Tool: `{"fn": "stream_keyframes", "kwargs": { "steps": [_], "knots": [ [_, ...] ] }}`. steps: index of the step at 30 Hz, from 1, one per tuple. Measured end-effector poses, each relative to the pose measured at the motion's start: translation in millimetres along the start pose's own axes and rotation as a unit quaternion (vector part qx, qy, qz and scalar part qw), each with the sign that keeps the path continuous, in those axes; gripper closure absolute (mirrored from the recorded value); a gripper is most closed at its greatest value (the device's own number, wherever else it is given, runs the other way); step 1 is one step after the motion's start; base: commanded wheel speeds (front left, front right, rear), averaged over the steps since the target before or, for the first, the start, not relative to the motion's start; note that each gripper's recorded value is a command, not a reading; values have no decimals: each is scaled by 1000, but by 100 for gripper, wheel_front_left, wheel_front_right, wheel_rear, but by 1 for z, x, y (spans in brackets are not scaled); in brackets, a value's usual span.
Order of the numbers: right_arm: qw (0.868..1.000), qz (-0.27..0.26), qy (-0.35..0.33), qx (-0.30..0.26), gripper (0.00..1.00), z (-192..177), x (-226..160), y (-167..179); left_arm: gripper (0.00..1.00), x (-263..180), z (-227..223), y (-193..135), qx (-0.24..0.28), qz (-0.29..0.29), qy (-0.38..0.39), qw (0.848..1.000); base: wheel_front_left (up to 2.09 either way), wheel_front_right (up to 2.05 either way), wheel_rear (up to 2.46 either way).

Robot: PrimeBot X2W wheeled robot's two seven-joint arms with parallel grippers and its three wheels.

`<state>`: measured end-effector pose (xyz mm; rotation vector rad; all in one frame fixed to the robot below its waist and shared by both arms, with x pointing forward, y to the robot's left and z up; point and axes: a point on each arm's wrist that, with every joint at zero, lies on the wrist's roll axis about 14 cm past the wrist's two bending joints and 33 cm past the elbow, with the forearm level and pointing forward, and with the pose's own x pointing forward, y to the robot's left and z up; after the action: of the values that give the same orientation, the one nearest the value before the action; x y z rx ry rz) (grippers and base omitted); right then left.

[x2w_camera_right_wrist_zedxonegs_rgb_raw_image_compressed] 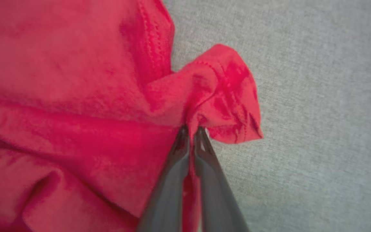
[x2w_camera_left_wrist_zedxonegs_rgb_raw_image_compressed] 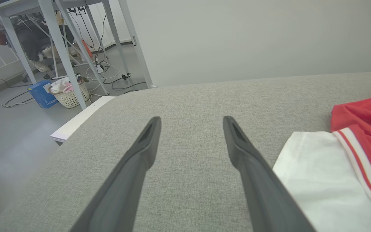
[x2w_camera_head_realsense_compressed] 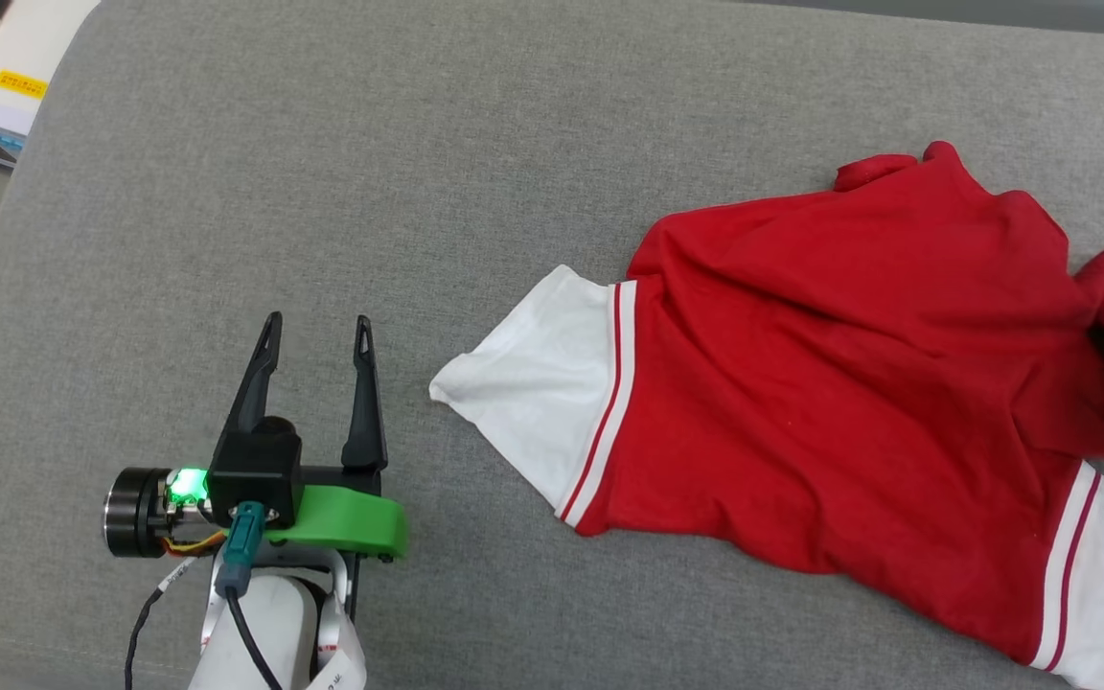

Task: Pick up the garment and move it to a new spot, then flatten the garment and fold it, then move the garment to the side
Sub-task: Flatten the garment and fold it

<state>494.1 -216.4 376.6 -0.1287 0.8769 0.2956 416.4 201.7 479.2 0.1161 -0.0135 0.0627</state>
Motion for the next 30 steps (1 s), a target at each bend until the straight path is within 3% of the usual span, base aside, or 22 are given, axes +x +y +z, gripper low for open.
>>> {"fn": "stream_keyframes", "kwargs": {
  "steps": [3,8,16,19,22,25,30],
  "knots": [
    [997,15,-74,8,100,40,-10,7,0,0,4,0,-1,1,-5,1000,0,0,0],
    [977,46,-209,-18,100,140,-37,29,0,1,4,-2,-2,-1,-7,1000,0,0,0],
    [955,118,-265,-52,100,208,-21,103,0,6,-2,-1,-3,2,1,1000,0,0,0],
    [954,150,-250,-65,100,208,0,138,0,7,-9,1,-2,7,10,1000,0,0,0],
    [966,161,-185,-86,100,177,32,158,0,8,-15,3,0,10,19,1000,0,0,0],
    [977,155,-99,-105,100,132,61,159,0,10,-20,4,1,12,24,1000,0,0,0],
    [982,145,-10,-117,100,84,83,154,0,12,-23,4,0,16,29,999,0,0,0]
  ]
}}
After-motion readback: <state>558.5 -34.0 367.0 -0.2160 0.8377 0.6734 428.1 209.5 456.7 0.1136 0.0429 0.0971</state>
